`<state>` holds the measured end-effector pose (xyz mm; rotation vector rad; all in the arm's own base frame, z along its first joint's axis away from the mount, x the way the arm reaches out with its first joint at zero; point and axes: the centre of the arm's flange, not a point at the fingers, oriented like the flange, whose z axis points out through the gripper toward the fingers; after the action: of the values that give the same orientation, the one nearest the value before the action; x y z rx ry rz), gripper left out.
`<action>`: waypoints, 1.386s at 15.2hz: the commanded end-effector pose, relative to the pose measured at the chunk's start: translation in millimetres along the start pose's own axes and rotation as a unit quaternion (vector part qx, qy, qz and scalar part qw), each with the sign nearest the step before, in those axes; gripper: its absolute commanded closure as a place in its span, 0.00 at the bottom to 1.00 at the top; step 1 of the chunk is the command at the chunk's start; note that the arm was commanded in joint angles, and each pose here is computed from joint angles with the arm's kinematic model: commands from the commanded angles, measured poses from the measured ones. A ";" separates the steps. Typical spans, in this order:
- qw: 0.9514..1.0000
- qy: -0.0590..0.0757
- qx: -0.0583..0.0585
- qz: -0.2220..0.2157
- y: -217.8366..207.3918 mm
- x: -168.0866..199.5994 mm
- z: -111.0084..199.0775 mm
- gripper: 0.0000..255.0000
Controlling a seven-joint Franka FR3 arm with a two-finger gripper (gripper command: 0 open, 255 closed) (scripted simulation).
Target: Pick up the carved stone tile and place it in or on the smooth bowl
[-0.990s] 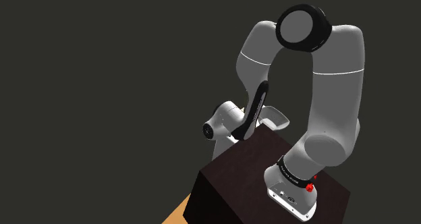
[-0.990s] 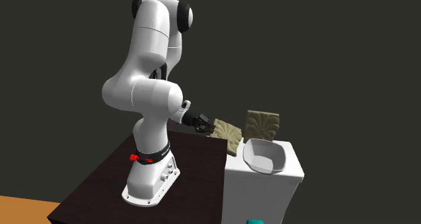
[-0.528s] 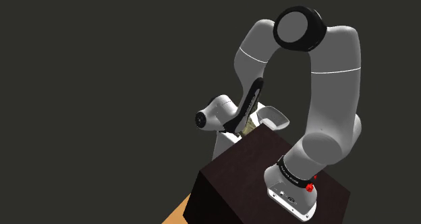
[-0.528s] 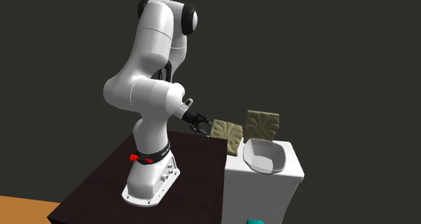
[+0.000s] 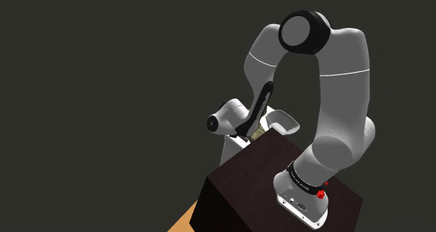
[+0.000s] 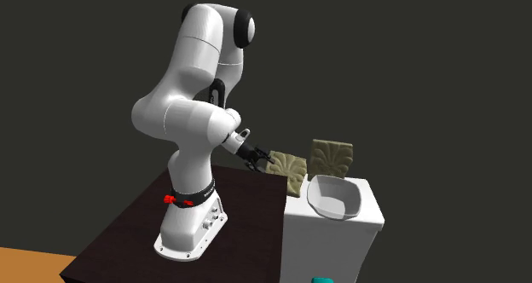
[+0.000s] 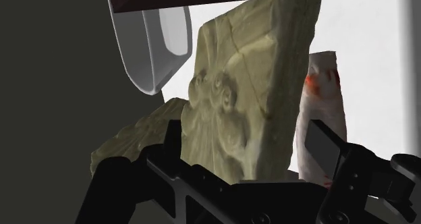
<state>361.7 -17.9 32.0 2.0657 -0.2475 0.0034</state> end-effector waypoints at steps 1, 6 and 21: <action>1.000 0.000 0.000 0.000 0.1 -0.1 3.5 0.00; 1.000 0.000 0.000 0.000 0.1 -0.1 3.5 0.00; 1.000 0.000 0.000 0.000 18.3 2.2 -6.8 1.00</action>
<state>361.2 -20.3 45.2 2.0732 -0.2469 0.0043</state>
